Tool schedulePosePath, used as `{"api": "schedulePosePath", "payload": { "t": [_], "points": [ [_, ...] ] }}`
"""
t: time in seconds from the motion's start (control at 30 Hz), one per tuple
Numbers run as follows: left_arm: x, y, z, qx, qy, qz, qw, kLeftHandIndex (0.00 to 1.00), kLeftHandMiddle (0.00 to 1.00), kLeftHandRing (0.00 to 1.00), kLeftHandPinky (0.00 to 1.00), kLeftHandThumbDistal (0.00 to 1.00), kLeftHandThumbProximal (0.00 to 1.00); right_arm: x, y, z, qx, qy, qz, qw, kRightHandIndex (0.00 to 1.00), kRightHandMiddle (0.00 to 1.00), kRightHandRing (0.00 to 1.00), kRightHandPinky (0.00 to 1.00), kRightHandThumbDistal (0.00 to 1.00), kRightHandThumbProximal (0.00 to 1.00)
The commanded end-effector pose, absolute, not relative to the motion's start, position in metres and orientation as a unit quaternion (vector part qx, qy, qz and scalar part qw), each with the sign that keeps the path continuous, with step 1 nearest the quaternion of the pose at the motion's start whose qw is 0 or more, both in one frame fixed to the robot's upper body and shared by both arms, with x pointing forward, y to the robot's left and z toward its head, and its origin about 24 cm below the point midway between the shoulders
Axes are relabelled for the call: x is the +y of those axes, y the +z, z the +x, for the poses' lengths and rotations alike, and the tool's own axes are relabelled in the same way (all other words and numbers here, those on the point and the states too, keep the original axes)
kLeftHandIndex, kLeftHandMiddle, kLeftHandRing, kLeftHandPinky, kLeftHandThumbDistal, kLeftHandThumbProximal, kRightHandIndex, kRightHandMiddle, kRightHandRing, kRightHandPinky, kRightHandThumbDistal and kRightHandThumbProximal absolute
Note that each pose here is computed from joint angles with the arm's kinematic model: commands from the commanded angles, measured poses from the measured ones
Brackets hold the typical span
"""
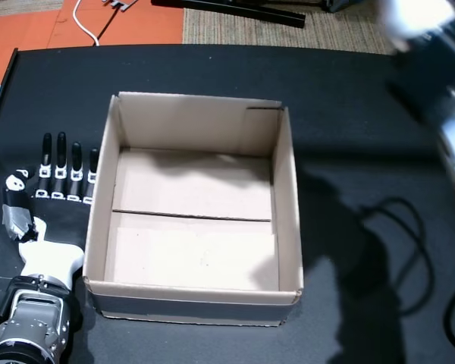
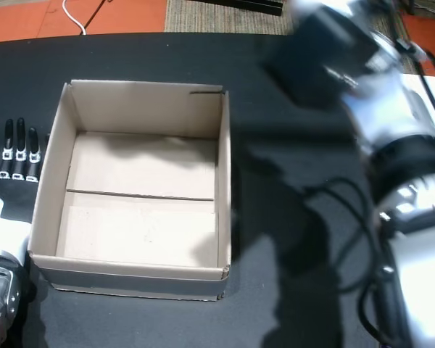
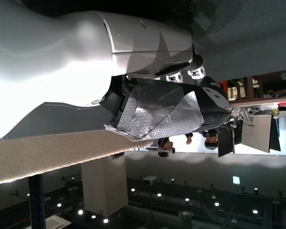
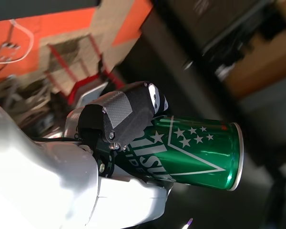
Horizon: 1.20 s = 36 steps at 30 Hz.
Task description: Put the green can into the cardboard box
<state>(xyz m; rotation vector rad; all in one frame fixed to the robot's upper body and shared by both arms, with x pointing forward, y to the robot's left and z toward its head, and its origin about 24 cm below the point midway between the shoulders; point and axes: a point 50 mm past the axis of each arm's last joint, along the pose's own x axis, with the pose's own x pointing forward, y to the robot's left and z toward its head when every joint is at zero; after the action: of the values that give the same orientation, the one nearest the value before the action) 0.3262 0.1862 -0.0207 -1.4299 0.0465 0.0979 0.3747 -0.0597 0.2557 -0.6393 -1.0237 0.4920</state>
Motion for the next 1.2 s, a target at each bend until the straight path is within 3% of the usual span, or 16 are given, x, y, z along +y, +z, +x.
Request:
{"api": "schedulePosePath", "payload": {
  "t": [0.0, 0.17, 0.27, 0.37, 0.6, 0.67, 0.7, 0.77, 0.9, 1.17],
  "points": [
    [0.179, -0.043, 0.309, 0.062, 0.073, -0.659, 0.746, 0.48, 0.48, 0.58, 0.71, 0.01, 0.82, -0.043, 0.264, 0.373, -0.481, 0.249, -0.311, 0.781, 0.00, 0.00, 0.10, 0.35, 0.20, 0.00],
    [0.177, -0.042, 0.310, 0.059, 0.074, -0.657, 0.748, 0.48, 0.46, 0.56, 0.69, 0.01, 0.84, -0.027, 0.252, 0.373, -0.441, 0.305, -0.348, 0.769, 0.00, 0.00, 0.06, 0.34, 0.21, 0.00],
    [0.178, -0.042, 0.309, 0.055, 0.074, -0.662, 0.744, 0.46, 0.43, 0.53, 0.66, 0.04, 0.80, -0.032, 0.239, 0.376, -0.418, 0.320, -0.362, 0.769, 0.00, 0.00, 0.04, 0.35, 0.19, 0.00],
    [0.178, -0.043, 0.309, 0.053, 0.080, -0.665, 0.741, 0.46, 0.45, 0.55, 0.68, 0.02, 0.79, -0.039, 0.230, 0.378, -0.404, 0.321, -0.378, 0.769, 0.00, 0.01, 0.08, 0.33, 0.24, 0.00],
    [0.176, -0.046, 0.307, 0.057, 0.080, -0.661, 0.744, 0.44, 0.44, 0.57, 0.70, 0.02, 0.78, -0.045, 0.217, 0.387, -0.335, 0.335, -0.422, 0.773, 0.02, 0.04, 0.14, 0.39, 0.10, 0.00],
    [0.177, -0.045, 0.307, 0.054, 0.082, -0.655, 0.749, 0.43, 0.43, 0.56, 0.68, 0.00, 0.79, -0.046, 0.212, 0.391, -0.295, 0.352, -0.459, 0.760, 0.13, 0.14, 0.23, 0.39, 0.04, 0.00],
    [0.177, -0.045, 0.307, 0.051, 0.079, -0.656, 0.749, 0.44, 0.45, 0.57, 0.69, 0.00, 0.80, -0.046, 0.210, 0.394, -0.262, 0.367, -0.486, 0.749, 0.17, 0.15, 0.24, 0.38, 0.05, 0.00],
    [0.178, -0.044, 0.307, 0.046, 0.076, -0.660, 0.746, 0.45, 0.45, 0.57, 0.68, 0.00, 0.80, -0.048, 0.207, 0.399, -0.183, 0.400, -0.540, 0.718, 0.12, 0.11, 0.21, 0.38, 0.09, 0.00],
    [0.178, -0.044, 0.307, 0.048, 0.082, -0.662, 0.744, 0.46, 0.45, 0.57, 0.70, 0.02, 0.76, -0.054, 0.198, 0.404, -0.045, 0.442, -0.589, 0.675, 0.11, 0.15, 0.26, 0.36, 0.13, 0.00],
    [0.174, -0.045, 0.307, 0.049, 0.079, -0.660, 0.746, 0.45, 0.46, 0.59, 0.69, 0.00, 0.80, -0.055, 0.162, 0.400, 0.041, 0.478, -0.547, 0.686, 0.07, 0.11, 0.24, 0.38, 0.24, 0.00]
  ]
}}
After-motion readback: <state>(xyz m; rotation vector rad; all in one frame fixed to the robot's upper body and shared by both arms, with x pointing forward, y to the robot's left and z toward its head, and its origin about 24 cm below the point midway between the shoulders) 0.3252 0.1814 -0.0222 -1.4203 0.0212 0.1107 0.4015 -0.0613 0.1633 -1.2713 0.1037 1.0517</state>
